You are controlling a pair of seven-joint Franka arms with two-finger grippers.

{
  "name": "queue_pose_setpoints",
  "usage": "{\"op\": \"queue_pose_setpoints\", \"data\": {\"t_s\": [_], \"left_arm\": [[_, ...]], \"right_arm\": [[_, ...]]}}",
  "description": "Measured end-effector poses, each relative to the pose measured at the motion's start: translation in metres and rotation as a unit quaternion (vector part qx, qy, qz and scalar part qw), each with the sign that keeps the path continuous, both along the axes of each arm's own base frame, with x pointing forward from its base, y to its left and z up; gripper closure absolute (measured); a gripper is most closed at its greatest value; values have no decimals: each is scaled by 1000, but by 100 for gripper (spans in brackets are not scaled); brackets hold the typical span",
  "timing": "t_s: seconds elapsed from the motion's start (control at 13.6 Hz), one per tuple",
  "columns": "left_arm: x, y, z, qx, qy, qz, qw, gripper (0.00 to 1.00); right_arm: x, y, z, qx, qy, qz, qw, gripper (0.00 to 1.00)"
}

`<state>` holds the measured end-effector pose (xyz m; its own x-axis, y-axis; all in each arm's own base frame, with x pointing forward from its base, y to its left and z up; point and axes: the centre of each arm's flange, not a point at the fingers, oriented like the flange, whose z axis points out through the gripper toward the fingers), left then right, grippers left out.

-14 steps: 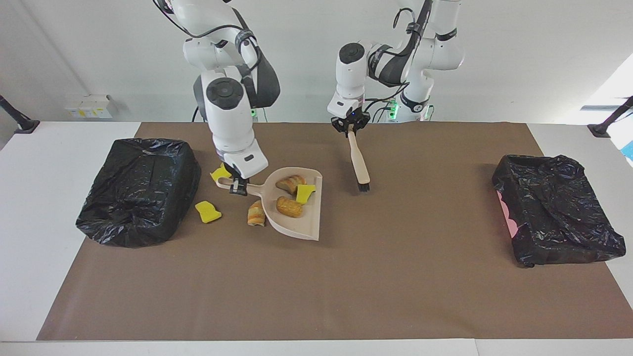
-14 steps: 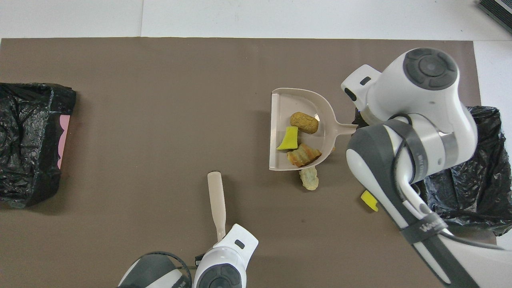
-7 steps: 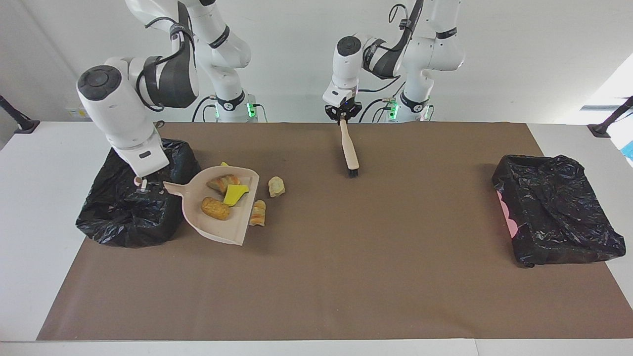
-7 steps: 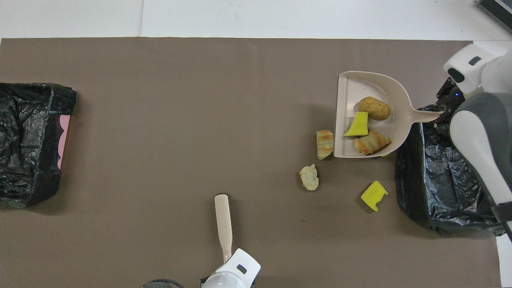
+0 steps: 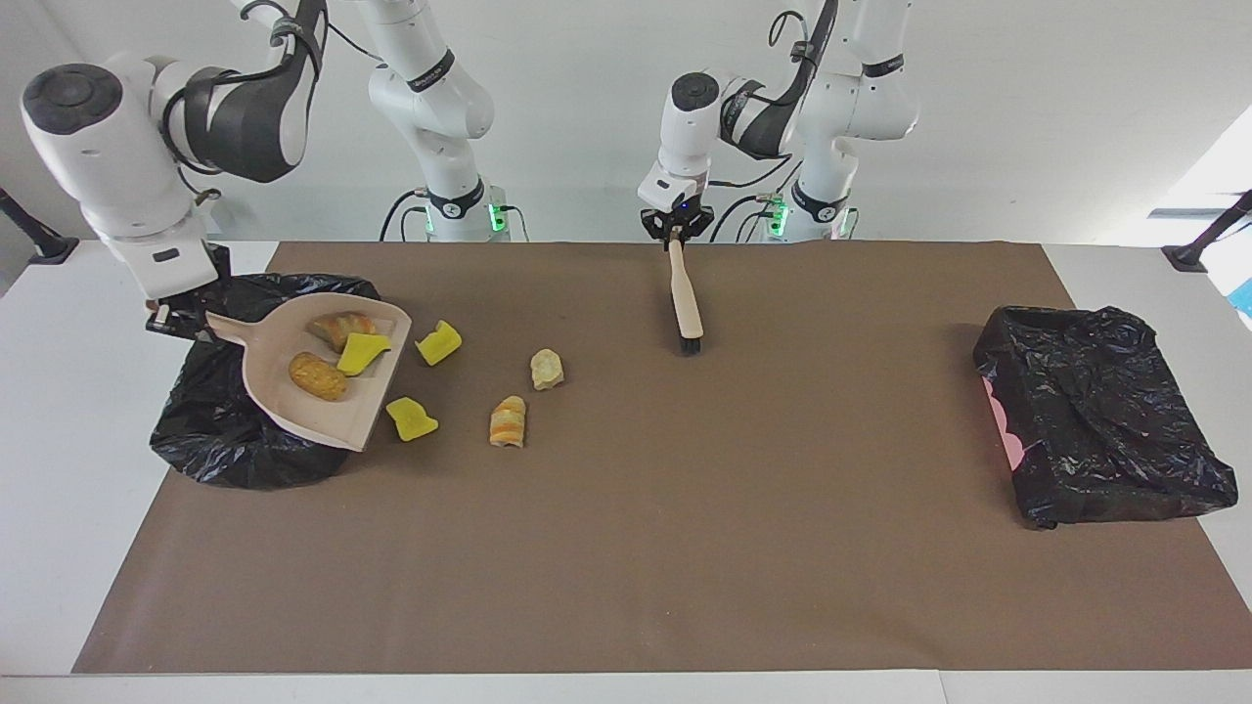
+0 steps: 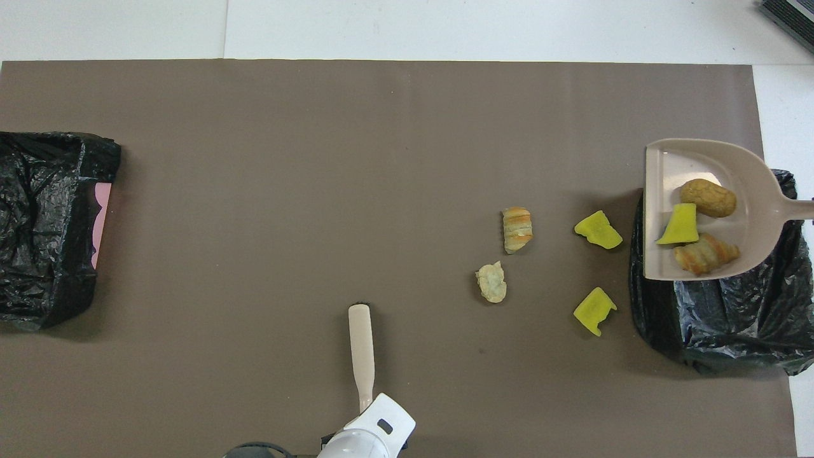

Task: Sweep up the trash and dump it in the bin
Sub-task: 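Carry the loaded dustpan with the right gripper over the nearer trash bag, then tip the dustpan into the bag with the right gripper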

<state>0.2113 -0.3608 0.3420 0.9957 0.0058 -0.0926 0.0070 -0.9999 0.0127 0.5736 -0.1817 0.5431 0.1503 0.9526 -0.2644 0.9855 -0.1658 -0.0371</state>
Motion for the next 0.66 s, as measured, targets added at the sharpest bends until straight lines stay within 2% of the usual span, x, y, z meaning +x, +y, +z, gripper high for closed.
{"op": "queue_pose_setpoints", "data": {"t_s": [0.22, 0.44, 0.66], "left_arm": [[0, 1, -5, 1, 7, -14, 1000, 73], [0, 2, -6, 1, 11, -30, 999, 71], [5, 2, -8, -2, 17, -39, 999, 38]], "right_arm": [[-20, -56, 7, -68, 26, -1, 997, 69], [-27, -74, 15, -135, 47, 5, 990, 69], [-37, -69, 14, -172, 58, -3, 983, 69]]}}
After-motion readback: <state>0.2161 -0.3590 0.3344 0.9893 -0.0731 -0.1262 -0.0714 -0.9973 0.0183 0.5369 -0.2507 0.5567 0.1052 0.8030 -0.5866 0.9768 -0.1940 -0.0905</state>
